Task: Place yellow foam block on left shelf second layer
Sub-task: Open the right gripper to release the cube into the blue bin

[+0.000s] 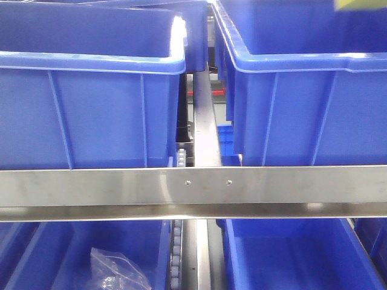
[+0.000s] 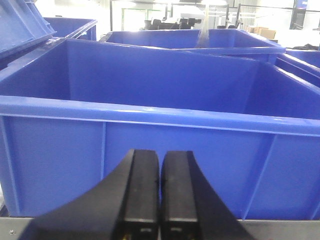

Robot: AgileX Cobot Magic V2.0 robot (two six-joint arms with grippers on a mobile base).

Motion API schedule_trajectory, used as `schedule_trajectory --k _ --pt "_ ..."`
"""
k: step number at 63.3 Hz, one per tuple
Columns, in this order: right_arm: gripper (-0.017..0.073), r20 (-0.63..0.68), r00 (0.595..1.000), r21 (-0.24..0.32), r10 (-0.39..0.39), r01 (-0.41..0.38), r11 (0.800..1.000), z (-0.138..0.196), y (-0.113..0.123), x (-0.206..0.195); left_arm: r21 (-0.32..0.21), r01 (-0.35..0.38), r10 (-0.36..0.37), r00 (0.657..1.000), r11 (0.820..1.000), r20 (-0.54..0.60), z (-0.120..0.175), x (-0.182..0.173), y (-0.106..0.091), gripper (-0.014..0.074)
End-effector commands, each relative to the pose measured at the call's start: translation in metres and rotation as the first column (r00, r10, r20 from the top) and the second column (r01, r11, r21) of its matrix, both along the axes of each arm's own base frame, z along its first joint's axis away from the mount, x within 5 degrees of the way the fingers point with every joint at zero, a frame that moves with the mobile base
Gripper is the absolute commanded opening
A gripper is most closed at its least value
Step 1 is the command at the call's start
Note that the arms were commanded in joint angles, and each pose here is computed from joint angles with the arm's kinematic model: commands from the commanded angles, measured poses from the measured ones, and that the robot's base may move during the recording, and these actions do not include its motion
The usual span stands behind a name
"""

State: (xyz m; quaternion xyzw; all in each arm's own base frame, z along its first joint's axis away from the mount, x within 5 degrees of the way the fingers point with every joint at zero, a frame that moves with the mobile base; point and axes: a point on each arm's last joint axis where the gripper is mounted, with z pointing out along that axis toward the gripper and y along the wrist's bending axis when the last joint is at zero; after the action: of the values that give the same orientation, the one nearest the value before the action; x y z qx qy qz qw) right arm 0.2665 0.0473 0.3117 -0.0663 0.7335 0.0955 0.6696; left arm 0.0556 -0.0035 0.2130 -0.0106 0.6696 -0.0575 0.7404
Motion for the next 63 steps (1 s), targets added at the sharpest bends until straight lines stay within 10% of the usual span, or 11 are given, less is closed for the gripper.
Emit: schedule_trajectory --k 1,10,30,37,48,63 --pt "0.0391 0.159 0.987 0.021 0.021 -0.024 0.999 0.026 0.002 0.008 -0.012 0.014 -0.013 0.997 1.0 0.08 0.001 -0.001 -0.001 0.0136" --pt "0.064 0.145 0.989 0.028 0.014 -0.018 0.999 0.026 0.003 0.019 -0.012 0.014 -0.013 0.997 1.0 0.08 0.001 -0.001 -0.001 0.0136" --pt "0.0621 0.152 0.988 0.028 0.002 -0.006 1.0 0.039 0.002 0.023 -0.012 0.014 -0.013 0.997 1.0 0.08 0.001 -0.001 -0.001 0.0136" --pt "0.051 0.121 0.993 0.021 -0.017 0.015 1.0 0.041 -0.002 0.018 -0.012 0.014 -0.013 0.997 1.0 0.08 0.001 -0.001 -0.001 0.0136" --pt "0.0035 0.08 0.993 0.007 -0.088 0.088 0.996 0.048 -0.019 0.008 -0.012 0.014 -0.013 0.997 1.0 0.08 0.001 -0.001 -0.001 0.0136" --pt "0.0051 0.146 0.983 0.009 -0.112 0.111 0.994 0.059 -0.028 -0.028 -0.012 0.014 -0.013 0.997 1.0 0.08 0.001 -0.001 -0.001 0.0136"
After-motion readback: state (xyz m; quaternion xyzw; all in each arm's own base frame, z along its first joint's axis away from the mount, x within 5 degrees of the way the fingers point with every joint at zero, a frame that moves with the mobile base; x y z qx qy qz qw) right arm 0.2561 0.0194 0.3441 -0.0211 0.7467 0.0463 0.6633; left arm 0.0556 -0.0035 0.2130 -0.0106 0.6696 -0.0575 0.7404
